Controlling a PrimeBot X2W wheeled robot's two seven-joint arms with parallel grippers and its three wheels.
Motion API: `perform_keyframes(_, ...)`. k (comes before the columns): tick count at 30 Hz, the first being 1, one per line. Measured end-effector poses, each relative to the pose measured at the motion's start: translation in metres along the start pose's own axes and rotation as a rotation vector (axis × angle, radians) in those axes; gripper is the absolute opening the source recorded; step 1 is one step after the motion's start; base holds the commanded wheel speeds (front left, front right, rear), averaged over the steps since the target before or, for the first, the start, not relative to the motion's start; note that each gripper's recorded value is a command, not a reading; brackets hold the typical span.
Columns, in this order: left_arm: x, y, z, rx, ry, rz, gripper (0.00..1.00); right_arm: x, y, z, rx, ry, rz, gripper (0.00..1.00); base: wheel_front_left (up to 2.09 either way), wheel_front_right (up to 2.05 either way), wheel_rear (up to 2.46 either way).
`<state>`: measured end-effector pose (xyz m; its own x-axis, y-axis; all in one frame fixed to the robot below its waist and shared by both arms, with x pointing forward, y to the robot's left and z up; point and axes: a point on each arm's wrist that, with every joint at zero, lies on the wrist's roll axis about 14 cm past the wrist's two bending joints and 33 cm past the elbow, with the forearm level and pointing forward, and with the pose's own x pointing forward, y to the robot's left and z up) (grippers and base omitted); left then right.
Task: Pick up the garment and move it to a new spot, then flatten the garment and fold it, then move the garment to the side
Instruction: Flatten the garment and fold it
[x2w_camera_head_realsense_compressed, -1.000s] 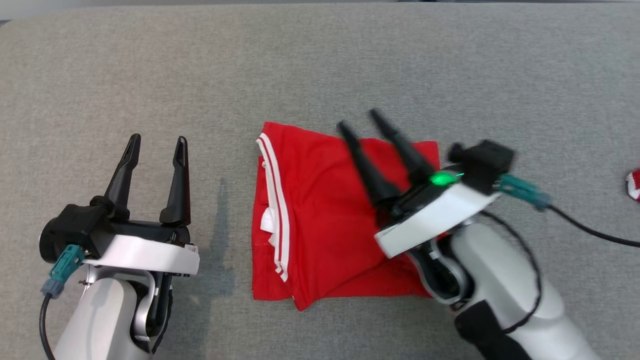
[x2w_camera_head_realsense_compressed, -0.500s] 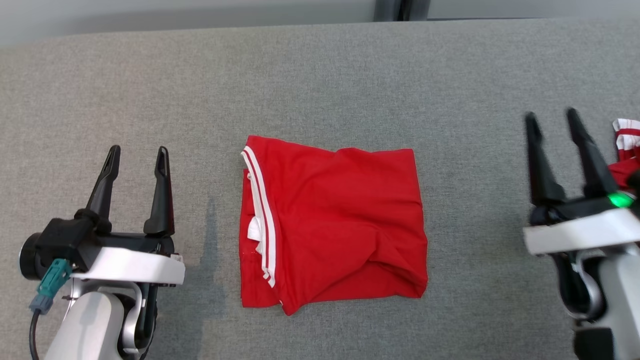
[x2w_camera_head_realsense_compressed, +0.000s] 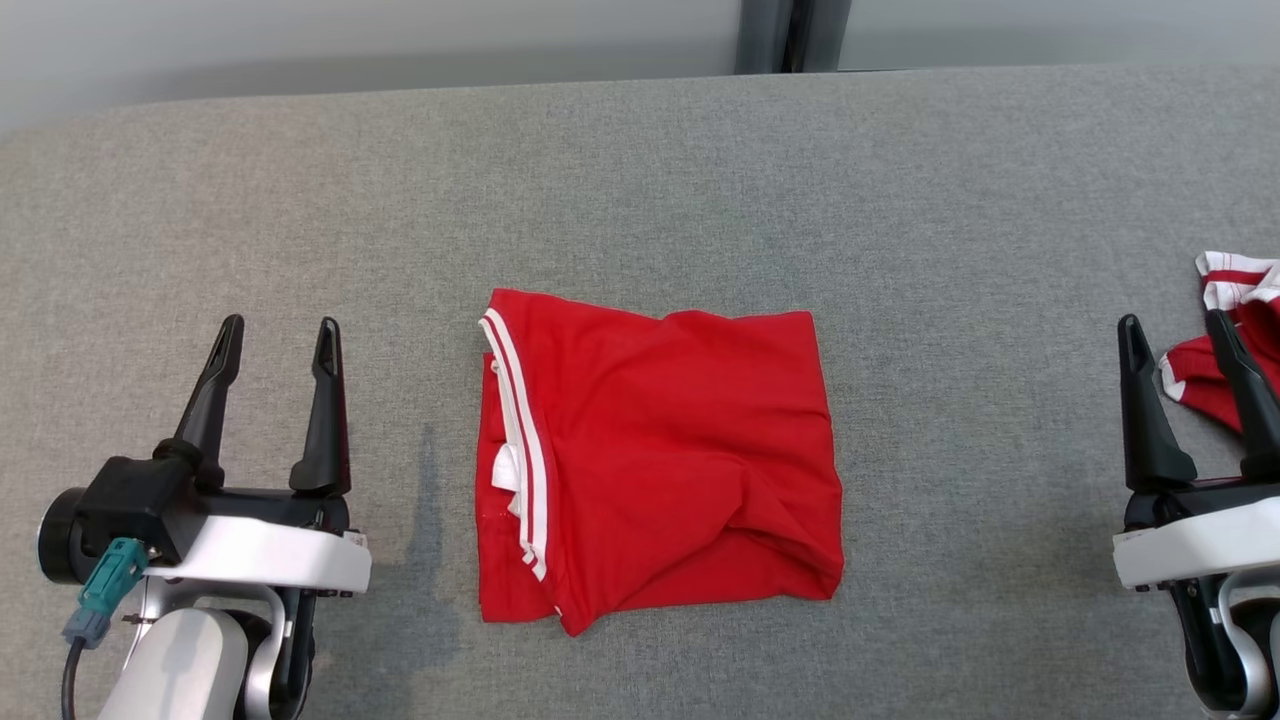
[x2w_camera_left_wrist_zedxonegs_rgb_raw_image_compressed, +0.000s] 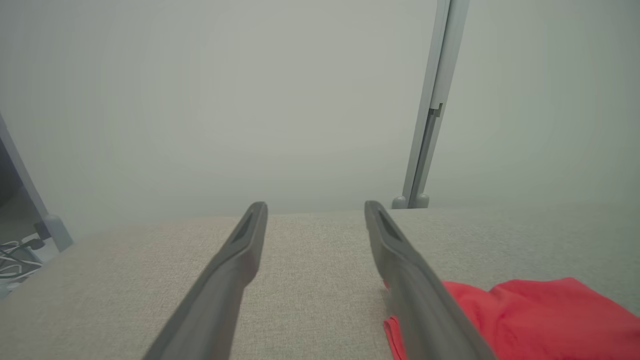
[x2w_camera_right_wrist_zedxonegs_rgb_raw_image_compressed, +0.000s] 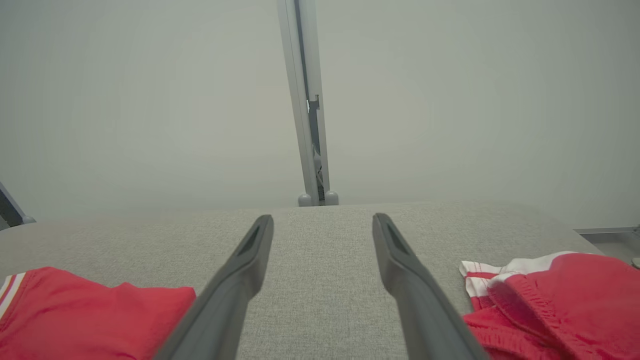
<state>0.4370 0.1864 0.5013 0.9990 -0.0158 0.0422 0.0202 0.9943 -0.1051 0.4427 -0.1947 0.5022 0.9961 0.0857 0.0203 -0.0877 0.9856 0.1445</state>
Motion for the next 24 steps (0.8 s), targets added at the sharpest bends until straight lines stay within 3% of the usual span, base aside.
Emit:
perform_keyframes(10, -0.001, -0.001, 0.004, -0.001, -0.004, 0.001, 1.00, 0.001, 0.005, 0.000, -0.007, 0.015, 0.014, 1.00, 0.00, 0.00, 0.00)
perform_keyframes(12, -0.002, -0.001, 0.003, -0.002, -0.002, 0.001, 1.00, 0.002, 0.007, -0.001, -0.013, 0.020, 0.025, 0.27, 0.00, 0.00, 0.00)
perform_keyframes(13, -0.002, -0.001, 0.003, -0.002, 0.000, 0.001, 1.00, 0.003, 0.011, -0.005, -0.018, 0.038, 0.039, 0.00, 0.00, 0.00, 0.00)
perform_keyframes(19, -0.002, 0.001, -0.002, -0.002, 0.011, 0.008, 1.00, 0.016, 0.054, -0.015, -0.020, 0.076, 0.177, 0.00, 0.00, 0.00, 0.00)
perform_keyframes(24, 0.000, 0.004, -0.003, -0.005, 0.011, 0.016, 1.00, 0.016, 0.127, -0.049, 0.016, 0.173, 0.402, 0.00, 0.00, 0.00, 0.00)
